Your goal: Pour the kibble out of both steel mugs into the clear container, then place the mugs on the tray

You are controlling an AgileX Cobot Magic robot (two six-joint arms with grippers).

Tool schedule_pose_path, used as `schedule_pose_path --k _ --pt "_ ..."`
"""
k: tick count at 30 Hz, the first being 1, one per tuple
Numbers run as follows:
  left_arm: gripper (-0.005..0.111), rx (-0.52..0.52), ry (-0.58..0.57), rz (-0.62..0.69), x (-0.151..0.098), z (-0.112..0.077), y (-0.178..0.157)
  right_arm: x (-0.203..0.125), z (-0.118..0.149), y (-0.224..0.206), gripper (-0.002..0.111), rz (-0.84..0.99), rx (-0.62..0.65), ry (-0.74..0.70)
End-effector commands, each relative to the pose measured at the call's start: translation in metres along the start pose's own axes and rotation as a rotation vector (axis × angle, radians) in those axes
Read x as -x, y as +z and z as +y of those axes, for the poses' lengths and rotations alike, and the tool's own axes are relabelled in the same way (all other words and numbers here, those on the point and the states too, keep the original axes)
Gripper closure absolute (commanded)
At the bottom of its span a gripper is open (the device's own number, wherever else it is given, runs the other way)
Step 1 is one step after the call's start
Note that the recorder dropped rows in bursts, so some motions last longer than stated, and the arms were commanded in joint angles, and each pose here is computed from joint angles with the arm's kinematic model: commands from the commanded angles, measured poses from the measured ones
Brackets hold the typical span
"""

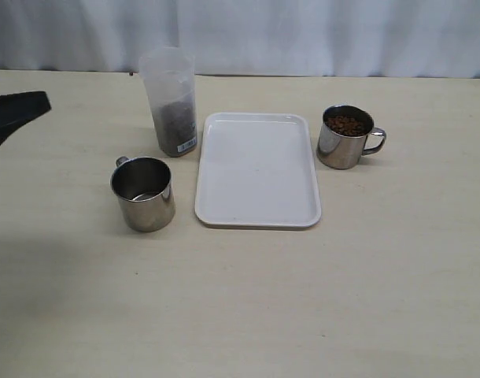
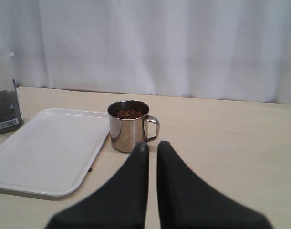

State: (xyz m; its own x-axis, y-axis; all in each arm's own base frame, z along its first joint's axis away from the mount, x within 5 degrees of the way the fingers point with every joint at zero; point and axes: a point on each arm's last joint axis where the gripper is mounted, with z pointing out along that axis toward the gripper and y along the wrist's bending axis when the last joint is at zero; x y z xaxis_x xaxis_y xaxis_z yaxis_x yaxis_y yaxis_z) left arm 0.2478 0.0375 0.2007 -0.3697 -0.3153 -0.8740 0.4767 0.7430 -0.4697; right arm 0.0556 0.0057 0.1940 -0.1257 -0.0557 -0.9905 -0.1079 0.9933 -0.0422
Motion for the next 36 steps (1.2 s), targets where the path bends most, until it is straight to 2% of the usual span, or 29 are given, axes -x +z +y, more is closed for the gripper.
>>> schedule_pose_path --k 1,8,10,14,19,21,23,25,27,36 --pt "0.107 0.158 0.08 -0.221 0.004 -0.022 -0.033 0.0 0.0 0.0 0.103 -0.007 0.001 -0.011" --pt "0.107 0.544 0.213 -0.246 -0.003 -0.056 -0.076 0.0 0.0 0.0 0.103 -0.007 0.001 -0.011" --pt "0.107 0.611 0.264 -0.297 -0.006 -0.071 -0.088 0.0 0.0 0.0 0.103 -0.007 0.001 -0.011" --pt "0.107 0.656 0.311 -0.431 -0.015 -0.096 -0.106 0.0 0.0 0.0 0.103 -0.007 0.001 -0.011" --pt "0.107 0.798 0.331 -0.461 -0.034 -0.104 -0.124 0.0 0.0 0.0 0.103 -0.007 0.001 -0.011" --pt "0.107 0.796 0.325 -0.445 -0.043 -0.105 -0.125 0.0 0.0 0.0 0.103 -0.007 0.001 -0.011" --pt "0.107 0.741 0.365 -0.414 -0.054 -0.109 -0.123 0.0 0.0 0.0 0.103 -0.007 0.001 -0.011" --pt "0.107 0.715 0.36 -0.46 -0.059 -0.116 -0.129 0.0 0.0 0.0 0.103 -0.007 0.001 -0.011" --pt "0.107 0.767 0.355 -0.467 -0.066 -0.117 -0.139 0.0 0.0 0.0 0.103 -0.007 0.001 -0.011" --pt "0.107 0.733 0.341 -0.452 -0.068 -0.118 -0.139 0.0 0.0 0.0 0.103 -0.005 0.001 -0.011"
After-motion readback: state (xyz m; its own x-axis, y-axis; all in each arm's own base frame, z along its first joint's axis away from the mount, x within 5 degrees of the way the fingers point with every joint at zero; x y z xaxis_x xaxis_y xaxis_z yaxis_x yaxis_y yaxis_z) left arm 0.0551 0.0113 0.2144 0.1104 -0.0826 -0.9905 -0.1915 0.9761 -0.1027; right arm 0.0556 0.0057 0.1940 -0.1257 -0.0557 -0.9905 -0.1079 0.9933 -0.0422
